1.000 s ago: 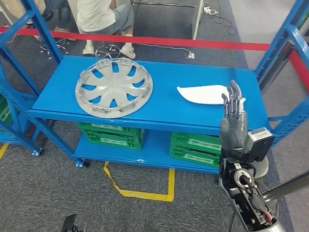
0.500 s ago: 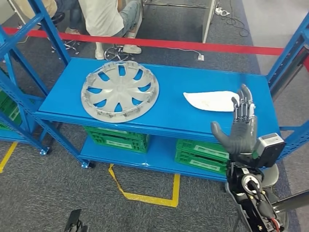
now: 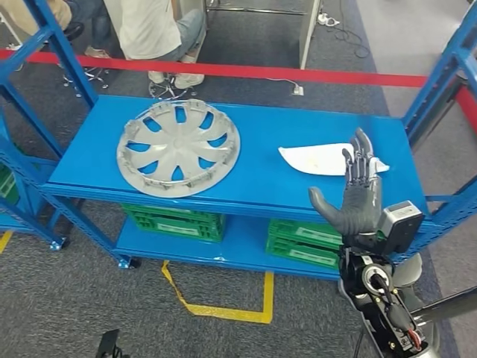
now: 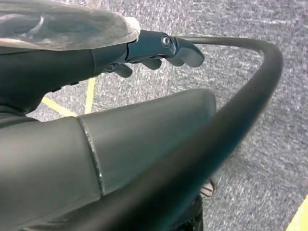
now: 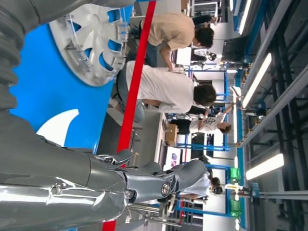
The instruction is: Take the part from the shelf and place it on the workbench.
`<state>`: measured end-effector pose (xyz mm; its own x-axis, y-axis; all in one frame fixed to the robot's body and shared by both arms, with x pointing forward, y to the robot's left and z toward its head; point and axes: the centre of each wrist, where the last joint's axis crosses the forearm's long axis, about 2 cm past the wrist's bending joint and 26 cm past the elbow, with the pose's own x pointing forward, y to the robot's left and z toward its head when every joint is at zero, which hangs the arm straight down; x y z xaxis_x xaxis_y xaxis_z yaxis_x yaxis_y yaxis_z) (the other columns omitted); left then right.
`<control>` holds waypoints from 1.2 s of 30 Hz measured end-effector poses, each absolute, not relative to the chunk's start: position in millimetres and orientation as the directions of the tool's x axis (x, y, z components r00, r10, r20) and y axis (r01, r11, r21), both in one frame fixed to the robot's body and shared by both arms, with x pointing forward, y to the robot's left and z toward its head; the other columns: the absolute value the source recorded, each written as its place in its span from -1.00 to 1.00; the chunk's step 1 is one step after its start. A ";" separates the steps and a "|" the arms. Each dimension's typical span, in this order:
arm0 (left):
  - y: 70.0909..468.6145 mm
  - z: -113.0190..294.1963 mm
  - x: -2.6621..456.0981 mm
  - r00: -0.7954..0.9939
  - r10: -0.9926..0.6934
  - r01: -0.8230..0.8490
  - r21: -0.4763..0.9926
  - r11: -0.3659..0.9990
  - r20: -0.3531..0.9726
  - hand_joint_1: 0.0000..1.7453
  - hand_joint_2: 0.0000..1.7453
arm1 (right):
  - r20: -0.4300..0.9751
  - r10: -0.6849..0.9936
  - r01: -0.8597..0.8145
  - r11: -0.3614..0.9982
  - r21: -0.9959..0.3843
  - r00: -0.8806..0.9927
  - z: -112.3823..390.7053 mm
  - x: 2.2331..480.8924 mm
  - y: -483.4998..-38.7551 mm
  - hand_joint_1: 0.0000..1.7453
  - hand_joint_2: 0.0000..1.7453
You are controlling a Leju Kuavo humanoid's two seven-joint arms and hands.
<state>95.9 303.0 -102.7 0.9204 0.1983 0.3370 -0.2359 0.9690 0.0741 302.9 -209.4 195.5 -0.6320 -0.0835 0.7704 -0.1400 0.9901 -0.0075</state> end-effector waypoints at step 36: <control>306.3 -102.4 97.1 0.919 0.200 -0.240 0.079 0.968 0.340 -1.00 -1.00 | 0.756 -0.091 -0.154 0.988 -0.013 -0.648 197.9 305.3 -207.0 -1.00 1.00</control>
